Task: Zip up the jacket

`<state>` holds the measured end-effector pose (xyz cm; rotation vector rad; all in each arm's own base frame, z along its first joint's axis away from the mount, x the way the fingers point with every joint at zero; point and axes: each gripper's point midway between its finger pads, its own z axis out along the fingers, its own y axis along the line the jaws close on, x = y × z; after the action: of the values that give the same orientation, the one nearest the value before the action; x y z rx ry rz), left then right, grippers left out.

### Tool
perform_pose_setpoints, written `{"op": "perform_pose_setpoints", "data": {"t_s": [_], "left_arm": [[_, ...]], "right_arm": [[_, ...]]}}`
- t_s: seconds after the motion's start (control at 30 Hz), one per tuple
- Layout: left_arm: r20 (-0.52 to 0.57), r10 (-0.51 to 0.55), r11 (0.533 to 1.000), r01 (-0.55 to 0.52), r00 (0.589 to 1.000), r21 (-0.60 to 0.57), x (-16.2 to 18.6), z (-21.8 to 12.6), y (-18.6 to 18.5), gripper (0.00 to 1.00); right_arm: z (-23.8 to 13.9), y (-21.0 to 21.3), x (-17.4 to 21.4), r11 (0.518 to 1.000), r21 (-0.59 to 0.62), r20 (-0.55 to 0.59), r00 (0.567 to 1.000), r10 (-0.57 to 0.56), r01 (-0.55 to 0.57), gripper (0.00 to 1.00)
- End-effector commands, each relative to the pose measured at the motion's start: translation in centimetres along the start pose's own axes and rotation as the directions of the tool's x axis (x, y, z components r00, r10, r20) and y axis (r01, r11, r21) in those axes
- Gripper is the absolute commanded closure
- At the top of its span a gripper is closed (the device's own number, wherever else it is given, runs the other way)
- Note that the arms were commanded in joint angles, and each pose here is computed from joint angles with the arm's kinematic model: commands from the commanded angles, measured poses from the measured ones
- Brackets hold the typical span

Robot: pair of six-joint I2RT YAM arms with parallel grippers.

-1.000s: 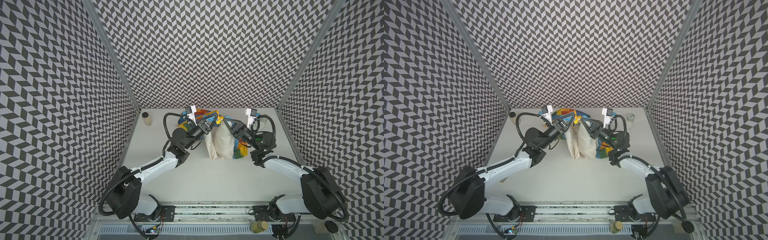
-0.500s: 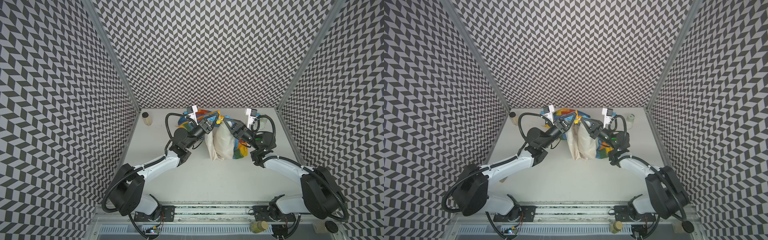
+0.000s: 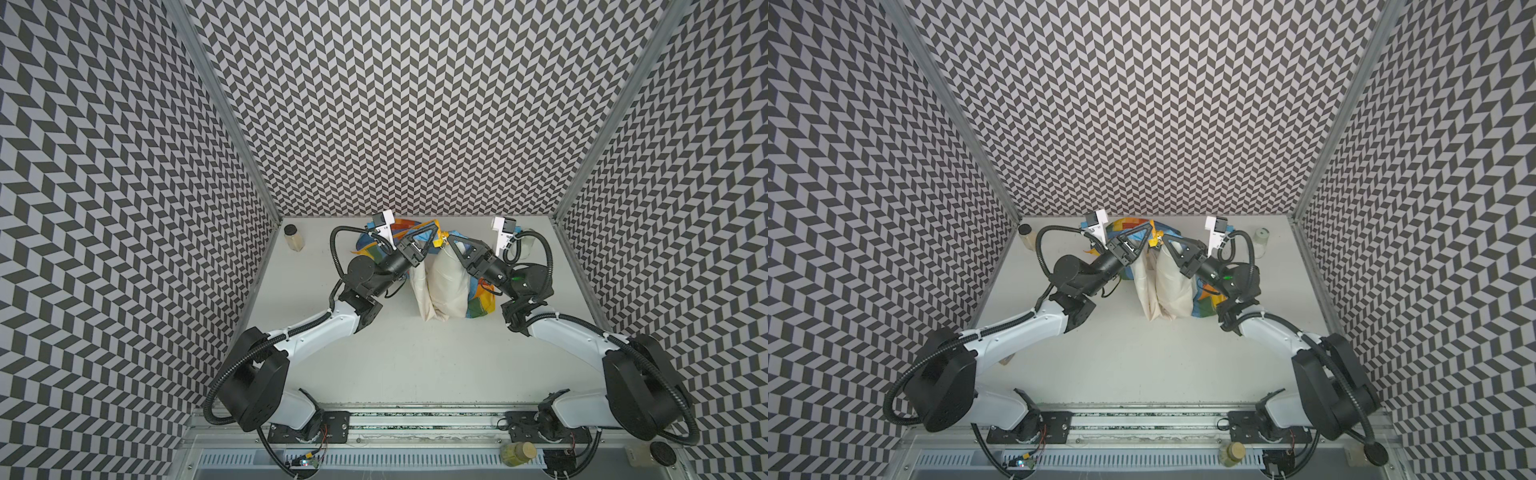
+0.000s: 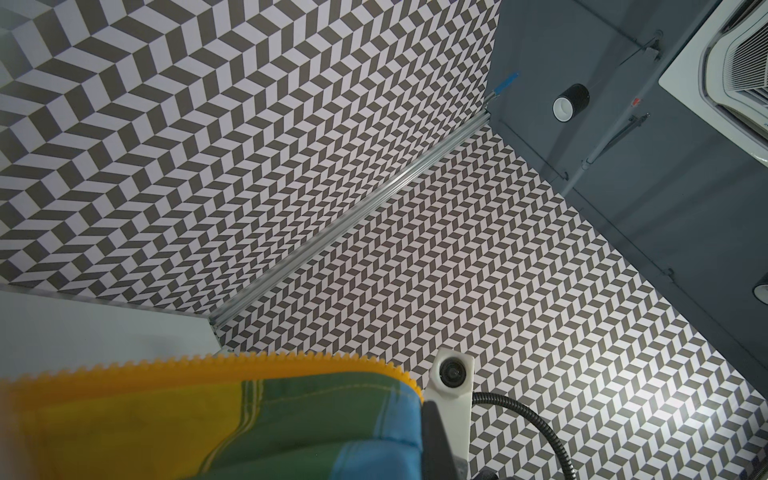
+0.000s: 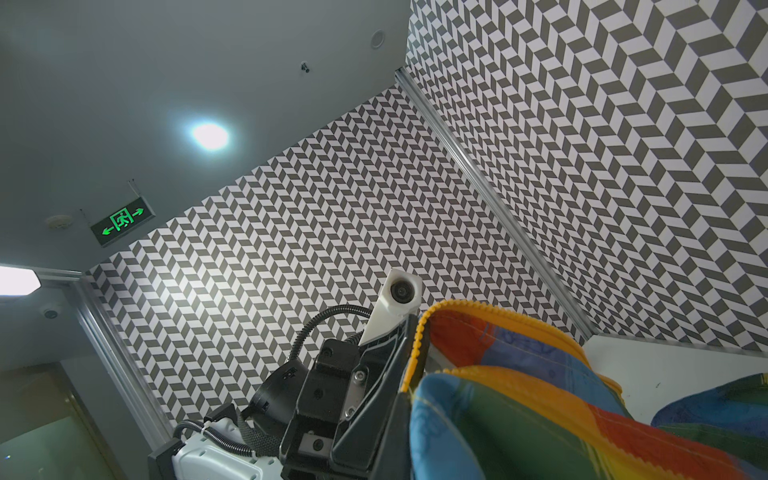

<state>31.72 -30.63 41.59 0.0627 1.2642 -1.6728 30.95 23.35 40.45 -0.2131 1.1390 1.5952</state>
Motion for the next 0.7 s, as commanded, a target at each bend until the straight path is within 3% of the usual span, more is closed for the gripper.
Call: {"op": "perform_pose_setpoints", "data": {"t_s": [0.0,0.67], "left_arm": [[0.048,0.007,0.997,-0.011,0.999,0.082,-1.28,0.37,-2.38,1.00],[0.032,-0.023,0.996,0.020,0.999,0.091,-0.66,0.57,-2.03,1.00]], "right_arm": [[-0.16,3.45,-1.51,0.993,-0.096,0.060,0.996,-0.068,0.073,1.00],[0.10,3.54,-1.65,0.992,-0.100,0.066,0.995,-0.068,0.075,1.00]]}}
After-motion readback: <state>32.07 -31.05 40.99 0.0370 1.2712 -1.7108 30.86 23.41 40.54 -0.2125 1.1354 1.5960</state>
